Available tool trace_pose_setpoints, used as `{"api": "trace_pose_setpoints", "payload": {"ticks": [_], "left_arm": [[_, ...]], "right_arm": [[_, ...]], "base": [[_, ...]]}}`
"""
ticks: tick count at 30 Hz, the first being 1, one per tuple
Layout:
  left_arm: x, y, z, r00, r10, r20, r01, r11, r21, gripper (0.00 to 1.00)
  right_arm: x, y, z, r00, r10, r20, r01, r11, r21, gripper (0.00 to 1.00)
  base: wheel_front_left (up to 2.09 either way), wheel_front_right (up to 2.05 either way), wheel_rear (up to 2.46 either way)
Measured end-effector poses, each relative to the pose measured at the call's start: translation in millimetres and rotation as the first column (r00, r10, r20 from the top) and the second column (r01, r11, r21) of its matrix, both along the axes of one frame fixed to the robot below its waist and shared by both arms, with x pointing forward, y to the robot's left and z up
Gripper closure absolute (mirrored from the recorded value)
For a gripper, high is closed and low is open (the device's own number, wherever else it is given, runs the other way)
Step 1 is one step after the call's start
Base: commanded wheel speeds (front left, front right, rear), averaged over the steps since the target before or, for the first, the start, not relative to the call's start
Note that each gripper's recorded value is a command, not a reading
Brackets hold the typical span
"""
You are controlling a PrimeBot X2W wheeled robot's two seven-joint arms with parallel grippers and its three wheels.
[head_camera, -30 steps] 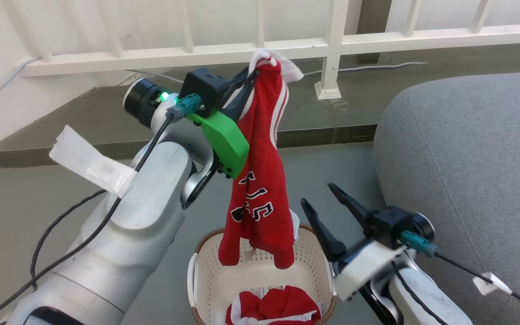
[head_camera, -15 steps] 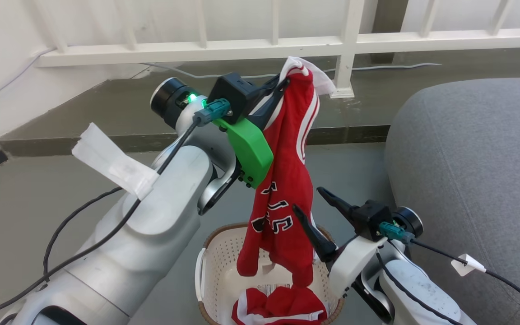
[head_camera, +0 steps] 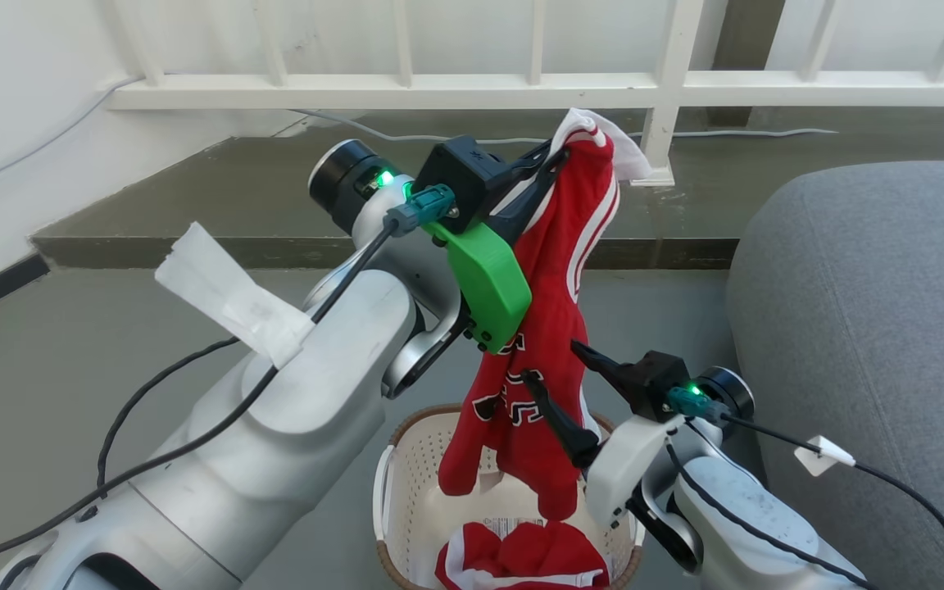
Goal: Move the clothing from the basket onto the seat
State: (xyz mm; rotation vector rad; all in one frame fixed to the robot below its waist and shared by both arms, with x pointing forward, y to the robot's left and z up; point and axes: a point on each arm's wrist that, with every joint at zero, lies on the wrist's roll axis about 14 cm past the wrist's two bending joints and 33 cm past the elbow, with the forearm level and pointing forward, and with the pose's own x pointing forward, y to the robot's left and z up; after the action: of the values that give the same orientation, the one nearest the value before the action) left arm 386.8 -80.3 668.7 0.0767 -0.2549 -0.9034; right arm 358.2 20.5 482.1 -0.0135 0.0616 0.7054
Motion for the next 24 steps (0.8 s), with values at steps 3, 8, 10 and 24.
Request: {"api": "trace_pose_setpoints", "payload": {"ticks": [3, 8, 10, 24], "left_arm": [[-4, -1, 4, 1.000, -0.006, 0.011, 0.006, 1.000, -0.001, 1.00], [-7, 1, 11, 1.000, -0.002, 0.016, 0.002, 1.000, -0.018, 1.00], [-7, 2, 13, 1.000, 0.004, 0.019, -0.003, 1.000, -0.021, 1.00], [12, 3, 5, 0.997, 0.074, -0.020, -0.074, 0.997, -0.024, 1.00]], "right_arm": [[3, 5, 2, 1.000, 0.012, 0.011, -0.012, 1.000, -0.017, 0.00], [5, 11, -2, 1.000, 0.026, 0.003, -0.026, 0.999, -0.043, 0.02], [6, 14, -2, 0.999, 0.033, 0.005, -0.033, 0.998, -0.050, 0.94], [27, -4, 16, 0.998, -0.058, 0.017, 0.058, 0.998, 0.006, 1.00]], "base": [[0.00, 0.00, 0.00], [0.00, 0.00, 0.00], [0.00, 0.00, 0.00], [0.00, 0.00, 0.00]]}}
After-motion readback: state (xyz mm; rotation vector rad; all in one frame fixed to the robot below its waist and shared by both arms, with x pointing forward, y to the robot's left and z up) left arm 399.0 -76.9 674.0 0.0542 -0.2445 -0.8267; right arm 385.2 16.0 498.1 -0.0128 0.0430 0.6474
